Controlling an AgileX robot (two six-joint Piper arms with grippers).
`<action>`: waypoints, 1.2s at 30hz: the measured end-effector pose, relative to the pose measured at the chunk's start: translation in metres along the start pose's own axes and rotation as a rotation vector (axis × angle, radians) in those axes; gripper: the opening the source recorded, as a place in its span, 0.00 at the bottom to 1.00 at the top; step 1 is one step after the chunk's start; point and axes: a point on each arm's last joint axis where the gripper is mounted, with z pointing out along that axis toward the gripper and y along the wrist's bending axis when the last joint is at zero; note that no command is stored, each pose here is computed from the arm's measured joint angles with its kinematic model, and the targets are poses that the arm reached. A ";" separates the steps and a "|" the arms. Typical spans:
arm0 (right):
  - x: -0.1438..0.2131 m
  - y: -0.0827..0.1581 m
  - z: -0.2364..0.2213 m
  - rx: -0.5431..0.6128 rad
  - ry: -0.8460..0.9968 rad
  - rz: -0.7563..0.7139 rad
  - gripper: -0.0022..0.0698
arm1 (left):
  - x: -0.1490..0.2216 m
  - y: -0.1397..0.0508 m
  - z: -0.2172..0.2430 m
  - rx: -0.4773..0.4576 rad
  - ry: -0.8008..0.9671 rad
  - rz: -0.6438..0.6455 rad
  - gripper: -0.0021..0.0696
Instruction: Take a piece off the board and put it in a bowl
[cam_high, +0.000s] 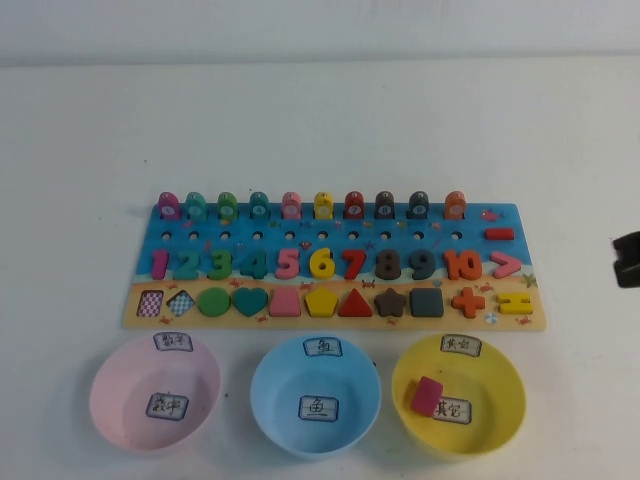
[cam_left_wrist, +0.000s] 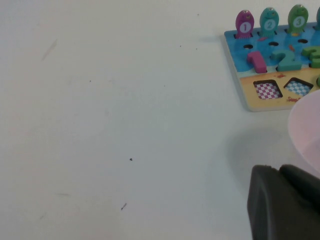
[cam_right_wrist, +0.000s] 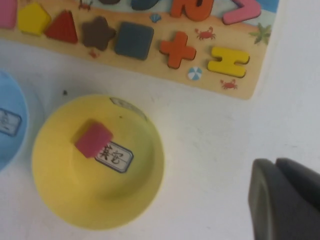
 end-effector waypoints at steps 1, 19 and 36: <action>-0.008 0.004 0.008 0.015 0.034 -0.060 0.01 | 0.000 0.000 0.000 0.000 0.000 0.000 0.02; -0.058 0.031 0.104 -0.201 0.349 -0.986 0.07 | 0.000 0.000 0.000 0.000 0.000 0.000 0.02; -0.071 -0.003 0.151 -0.055 0.343 -1.167 0.64 | 0.000 0.000 0.000 0.000 0.000 0.000 0.02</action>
